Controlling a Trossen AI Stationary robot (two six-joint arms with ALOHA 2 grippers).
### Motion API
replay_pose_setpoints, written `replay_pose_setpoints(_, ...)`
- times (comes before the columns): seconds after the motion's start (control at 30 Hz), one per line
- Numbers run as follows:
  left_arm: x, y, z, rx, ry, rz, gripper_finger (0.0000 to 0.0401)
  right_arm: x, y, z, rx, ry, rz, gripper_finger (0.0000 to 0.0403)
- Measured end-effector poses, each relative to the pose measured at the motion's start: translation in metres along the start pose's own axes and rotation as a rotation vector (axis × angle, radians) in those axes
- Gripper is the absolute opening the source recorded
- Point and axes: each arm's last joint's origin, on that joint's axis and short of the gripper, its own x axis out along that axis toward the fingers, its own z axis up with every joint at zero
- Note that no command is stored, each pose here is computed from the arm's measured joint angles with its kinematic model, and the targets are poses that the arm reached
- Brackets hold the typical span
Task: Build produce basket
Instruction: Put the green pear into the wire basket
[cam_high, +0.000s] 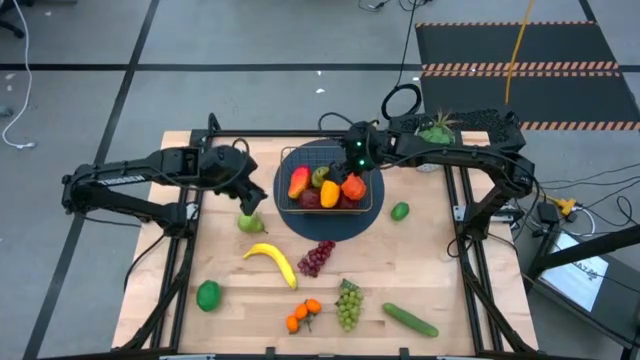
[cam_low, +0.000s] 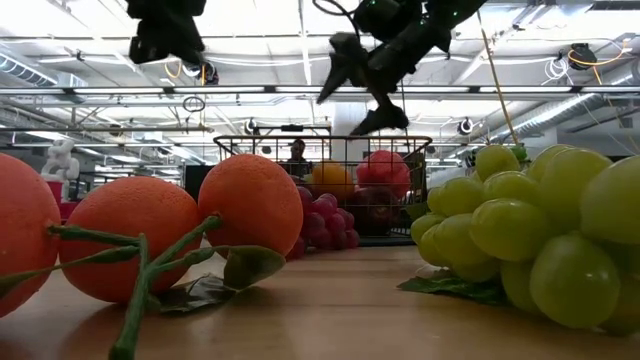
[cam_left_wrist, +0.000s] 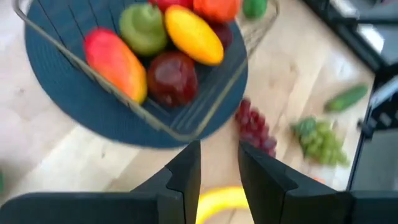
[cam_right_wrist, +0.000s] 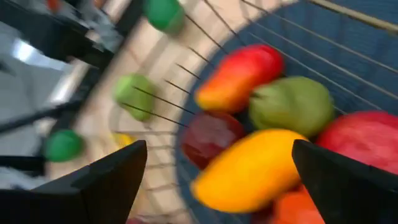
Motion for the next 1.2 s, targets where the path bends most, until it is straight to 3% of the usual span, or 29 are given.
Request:
replay_pose_setpoints(0.2, 0.0, -0.015, -0.014, 0.092, 0.065, -0.039, 0.011, -0.025, 0.016, 0.009, 0.021, -0.076, 0.155, 0.0384)
replay_pose_setpoints(0.37, 0.001, -0.027, -0.026, 0.182, 0.1, -0.082, 0.0149, -0.049, 0.024, 0.013, -0.01, -0.151, 0.209, 0.038)
replay_pose_setpoints(0.63, 0.029, -0.01, -0.056, 0.158, 0.212, 0.05, 0.0248, -0.066, 0.027, 0.014, -0.088, -0.193, 0.218, 0.038)
replay_pose_setpoints(0.87, 0.047, 0.004, -0.075, 0.126, 0.285, 0.116, 0.0253, -0.066, 0.027, 0.014, -0.093, -0.188, 0.218, 0.038)
replay_pose_setpoints(1.03, 0.048, 0.005, -0.077, 0.283, 0.29, 0.111, 0.0252, -0.066, 0.027, 0.014, -0.12, -0.19, 0.215, 0.038)
replay_pose_setpoints(1.2, 0.048, 0.009, -0.074, 0.514, 0.262, 0.171, 0.0284, -0.066, 0.026, 0.014, -0.136, -0.193, 0.212, 0.038)
